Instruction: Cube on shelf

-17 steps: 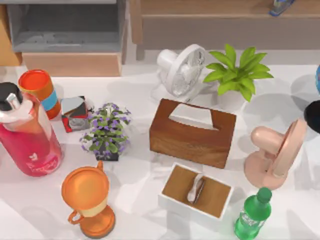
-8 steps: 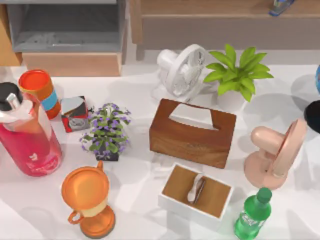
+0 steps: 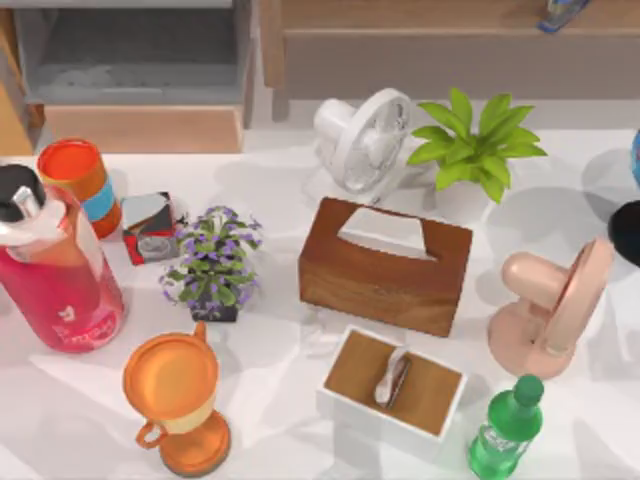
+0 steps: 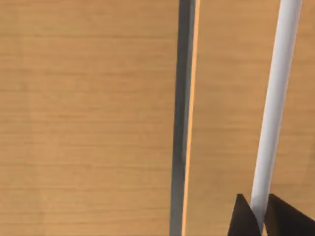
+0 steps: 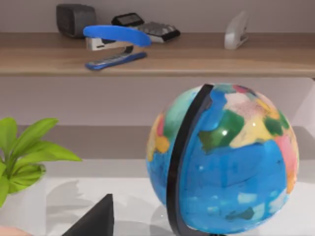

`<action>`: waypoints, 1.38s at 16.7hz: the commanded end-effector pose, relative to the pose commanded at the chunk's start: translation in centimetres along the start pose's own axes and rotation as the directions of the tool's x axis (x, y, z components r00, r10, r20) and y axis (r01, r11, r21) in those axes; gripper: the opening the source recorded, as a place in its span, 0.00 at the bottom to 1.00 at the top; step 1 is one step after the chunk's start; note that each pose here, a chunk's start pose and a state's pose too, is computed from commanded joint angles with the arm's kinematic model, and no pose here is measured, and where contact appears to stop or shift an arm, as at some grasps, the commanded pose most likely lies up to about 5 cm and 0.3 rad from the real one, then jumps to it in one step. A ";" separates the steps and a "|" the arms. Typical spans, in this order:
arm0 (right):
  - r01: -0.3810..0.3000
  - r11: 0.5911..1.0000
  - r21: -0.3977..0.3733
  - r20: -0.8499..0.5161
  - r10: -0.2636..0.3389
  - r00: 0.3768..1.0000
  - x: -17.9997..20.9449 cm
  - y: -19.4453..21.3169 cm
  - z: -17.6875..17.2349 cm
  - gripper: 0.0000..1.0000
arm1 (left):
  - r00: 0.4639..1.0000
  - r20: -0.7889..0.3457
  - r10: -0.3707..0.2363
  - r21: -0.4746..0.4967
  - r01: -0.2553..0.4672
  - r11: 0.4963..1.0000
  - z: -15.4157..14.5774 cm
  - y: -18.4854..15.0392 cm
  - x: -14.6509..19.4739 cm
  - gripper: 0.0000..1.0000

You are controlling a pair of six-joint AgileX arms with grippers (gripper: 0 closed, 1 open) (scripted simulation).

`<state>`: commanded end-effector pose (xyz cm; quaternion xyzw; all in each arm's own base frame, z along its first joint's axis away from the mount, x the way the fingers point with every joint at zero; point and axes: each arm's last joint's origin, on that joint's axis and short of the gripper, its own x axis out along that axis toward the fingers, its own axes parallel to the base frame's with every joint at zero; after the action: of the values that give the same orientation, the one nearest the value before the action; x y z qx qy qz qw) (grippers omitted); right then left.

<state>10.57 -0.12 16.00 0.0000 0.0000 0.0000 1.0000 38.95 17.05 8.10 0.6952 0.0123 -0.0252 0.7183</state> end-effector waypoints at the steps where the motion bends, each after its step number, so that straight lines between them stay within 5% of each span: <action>1: 0.000 1.000 0.000 0.000 0.000 1.000 0.0 0.0 0.0 1.00 | 1.000 -0.003 -0.003 -0.003 0.003 1.000 0.1 -0.2 -0.8 0.00; 4: 0.000 1.000 0.000 0.000 0.000 1.000 0.0 0.0 0.0 1.00 | 0.999 -0.001 0.034 0.019 -0.034 0.999 -0.2 0.8 -2.1 0.00; 23: 0.000 1.000 0.000 0.000 0.000 1.000 0.0 0.0 0.0 1.00 | 1.000 0.007 0.031 0.020 -0.031 0.999 0.0 0.3 -8.2 0.00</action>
<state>10.57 -0.12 16.00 0.0000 0.0000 0.0000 1.0000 30.78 17.19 8.82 0.7023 -0.0008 -0.0164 0.7117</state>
